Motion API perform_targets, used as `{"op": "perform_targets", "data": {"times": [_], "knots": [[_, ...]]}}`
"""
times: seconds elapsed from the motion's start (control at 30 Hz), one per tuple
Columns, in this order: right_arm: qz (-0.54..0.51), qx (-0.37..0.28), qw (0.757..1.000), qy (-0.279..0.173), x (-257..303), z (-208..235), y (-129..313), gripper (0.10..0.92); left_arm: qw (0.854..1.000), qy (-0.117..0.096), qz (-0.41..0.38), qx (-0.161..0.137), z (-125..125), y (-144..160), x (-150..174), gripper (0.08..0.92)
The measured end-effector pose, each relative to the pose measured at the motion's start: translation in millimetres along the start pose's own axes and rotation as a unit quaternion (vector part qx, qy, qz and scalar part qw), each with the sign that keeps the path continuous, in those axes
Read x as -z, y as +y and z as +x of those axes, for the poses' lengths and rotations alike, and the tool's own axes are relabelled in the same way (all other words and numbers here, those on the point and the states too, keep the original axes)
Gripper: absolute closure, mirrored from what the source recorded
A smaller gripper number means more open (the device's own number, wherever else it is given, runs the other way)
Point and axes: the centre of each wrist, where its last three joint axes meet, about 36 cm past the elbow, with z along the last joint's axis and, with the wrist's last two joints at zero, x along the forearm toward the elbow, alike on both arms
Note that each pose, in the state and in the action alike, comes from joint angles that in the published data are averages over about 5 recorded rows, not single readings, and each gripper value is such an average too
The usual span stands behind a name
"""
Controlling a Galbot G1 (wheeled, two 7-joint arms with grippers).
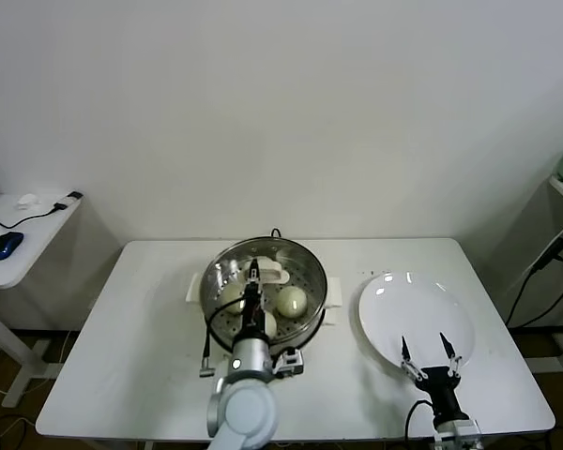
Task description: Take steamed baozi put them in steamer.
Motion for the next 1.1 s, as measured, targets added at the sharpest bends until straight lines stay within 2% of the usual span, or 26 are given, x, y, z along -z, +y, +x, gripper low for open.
{"op": "perform_targets", "data": {"times": [0.1,0.17,0.57,0.83,0.93,1.1], "knots": [[0.000,0.001,1.000,0.001,0,1,1,0.200,1.000,0.000,0.000,0.000,1,-1,0,0.850],[0.001,0.002,1.000,0.001,0,1,1,0.200,1.000,0.000,0.000,0.000,2,-1,0,0.810],[0.002,0.010,1.000,0.001,0,4,2,0.200,1.000,-0.015,0.016,0.001,12,7,0,0.465],[0.000,0.014,1.000,0.004,-3,6,3,0.200,0.999,-0.024,0.027,0.009,23,14,-11,0.237],[-0.003,0.015,1.000,0.004,-3,6,5,0.200,0.999,-0.030,0.036,0.013,28,17,-18,0.188],[-0.009,0.013,1.000,0.004,-3,7,7,0.200,0.996,-0.054,0.073,0.021,37,25,-31,0.177]]}}
